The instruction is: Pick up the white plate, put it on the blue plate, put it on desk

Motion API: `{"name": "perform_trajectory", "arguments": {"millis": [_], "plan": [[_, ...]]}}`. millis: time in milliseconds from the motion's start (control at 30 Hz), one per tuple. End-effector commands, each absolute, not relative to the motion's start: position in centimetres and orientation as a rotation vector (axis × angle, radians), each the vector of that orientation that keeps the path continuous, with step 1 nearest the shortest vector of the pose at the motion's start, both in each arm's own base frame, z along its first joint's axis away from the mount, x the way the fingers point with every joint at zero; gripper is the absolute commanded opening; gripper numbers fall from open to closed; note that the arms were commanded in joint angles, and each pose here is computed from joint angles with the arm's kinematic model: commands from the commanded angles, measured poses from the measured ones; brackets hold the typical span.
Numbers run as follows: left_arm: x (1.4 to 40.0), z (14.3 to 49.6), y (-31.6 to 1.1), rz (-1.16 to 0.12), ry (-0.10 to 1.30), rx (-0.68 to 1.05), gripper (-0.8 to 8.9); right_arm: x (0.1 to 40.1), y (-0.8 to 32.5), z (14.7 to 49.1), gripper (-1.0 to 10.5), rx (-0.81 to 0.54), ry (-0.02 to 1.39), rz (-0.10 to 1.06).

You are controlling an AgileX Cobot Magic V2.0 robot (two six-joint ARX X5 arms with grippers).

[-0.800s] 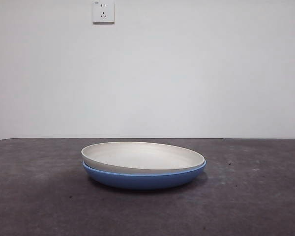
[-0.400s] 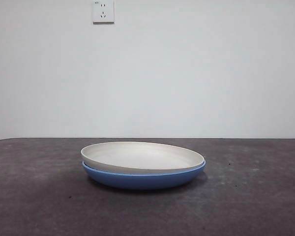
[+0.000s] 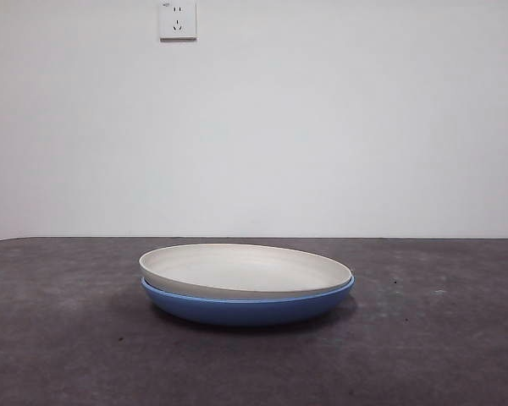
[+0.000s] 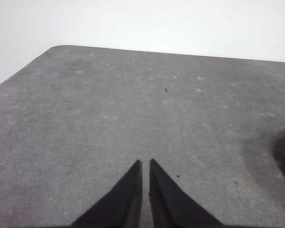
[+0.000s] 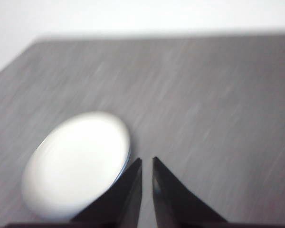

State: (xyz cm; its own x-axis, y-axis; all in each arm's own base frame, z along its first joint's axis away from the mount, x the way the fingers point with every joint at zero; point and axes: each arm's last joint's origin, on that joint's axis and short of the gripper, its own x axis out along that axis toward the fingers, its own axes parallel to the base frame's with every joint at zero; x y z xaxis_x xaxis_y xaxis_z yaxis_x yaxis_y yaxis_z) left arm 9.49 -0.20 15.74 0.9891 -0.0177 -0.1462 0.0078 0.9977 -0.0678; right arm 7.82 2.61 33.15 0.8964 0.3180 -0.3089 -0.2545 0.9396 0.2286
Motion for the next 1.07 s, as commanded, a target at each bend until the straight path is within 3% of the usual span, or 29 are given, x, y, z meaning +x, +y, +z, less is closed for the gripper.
{"name": "perform_trajectory", "arguments": {"millis": [33, 167, 367, 733, 1067], "plan": [[9.6, 15.2, -0.2, -0.010, 0.155, -0.069, 0.25, 9.8, 2.1, 30.4, 0.3, 0.175, 0.138, 0.215], [9.6, 15.2, -0.2, -0.010, 0.155, -0.069, 0.25, 10.4, 0.8, 25.4, 0.3, 0.139, 0.038, 0.093], [9.6, 15.2, -0.2, -0.010, 0.155, -0.069, 0.25, 9.9, 0.0, 20.4, 0.3, -0.013, 0.054, 0.021], [9.6, 15.2, -0.2, -0.010, 0.155, -0.069, 0.25, 10.1, 0.2, 15.3, 0.3, -0.053, 0.146, 0.037], [9.6, 15.2, -0.2, -0.010, 0.154, -0.069, 0.25, 9.6, 0.4, 15.0, 0.3, -0.065, 0.172, -0.004]]}}
